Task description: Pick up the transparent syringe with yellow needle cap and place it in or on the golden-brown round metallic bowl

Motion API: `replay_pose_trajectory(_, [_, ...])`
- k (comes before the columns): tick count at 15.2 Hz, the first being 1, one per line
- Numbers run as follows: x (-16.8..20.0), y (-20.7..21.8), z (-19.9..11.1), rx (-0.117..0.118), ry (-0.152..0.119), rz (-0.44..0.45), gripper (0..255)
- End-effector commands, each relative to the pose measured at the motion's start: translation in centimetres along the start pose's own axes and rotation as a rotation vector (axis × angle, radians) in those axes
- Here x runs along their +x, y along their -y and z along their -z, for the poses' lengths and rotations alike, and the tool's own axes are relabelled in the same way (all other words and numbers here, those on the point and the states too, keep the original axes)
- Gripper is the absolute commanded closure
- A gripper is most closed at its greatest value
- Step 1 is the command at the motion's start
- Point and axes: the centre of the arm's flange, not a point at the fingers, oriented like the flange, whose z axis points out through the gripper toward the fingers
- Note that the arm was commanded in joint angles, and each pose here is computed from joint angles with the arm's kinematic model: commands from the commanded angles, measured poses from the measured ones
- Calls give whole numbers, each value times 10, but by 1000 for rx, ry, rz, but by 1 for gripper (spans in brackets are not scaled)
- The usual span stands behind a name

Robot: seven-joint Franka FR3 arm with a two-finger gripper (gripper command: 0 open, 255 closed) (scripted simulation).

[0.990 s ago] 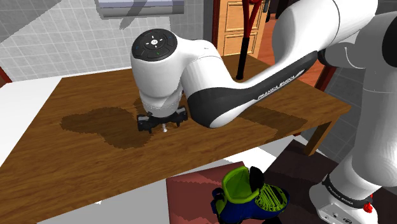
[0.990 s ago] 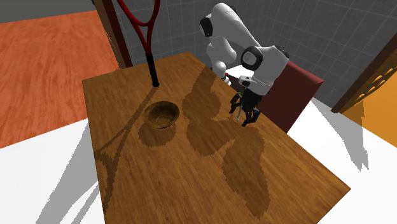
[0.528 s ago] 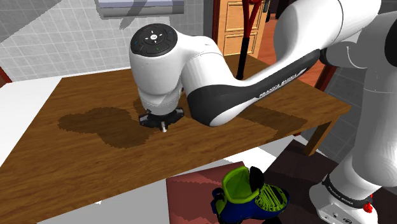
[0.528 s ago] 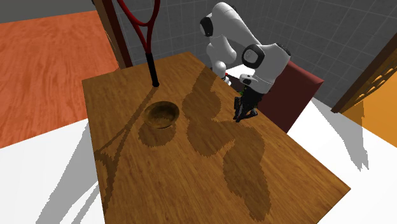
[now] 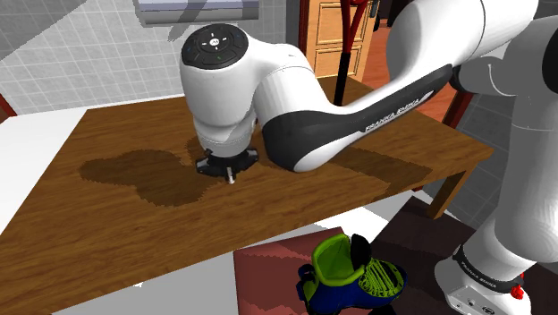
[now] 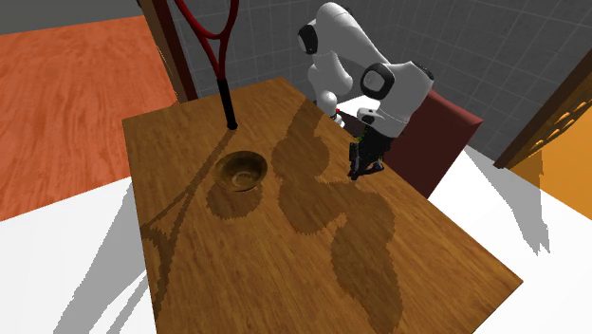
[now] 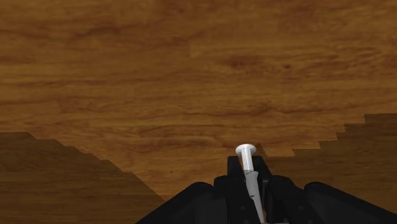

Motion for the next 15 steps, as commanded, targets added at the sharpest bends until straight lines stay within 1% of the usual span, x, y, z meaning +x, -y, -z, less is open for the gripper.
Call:
replay_pose_trajectory(1, [4,0,8,-1,1,0,255])
replay_pose_trajectory(15, [37,0,75,-1,1,0,255])
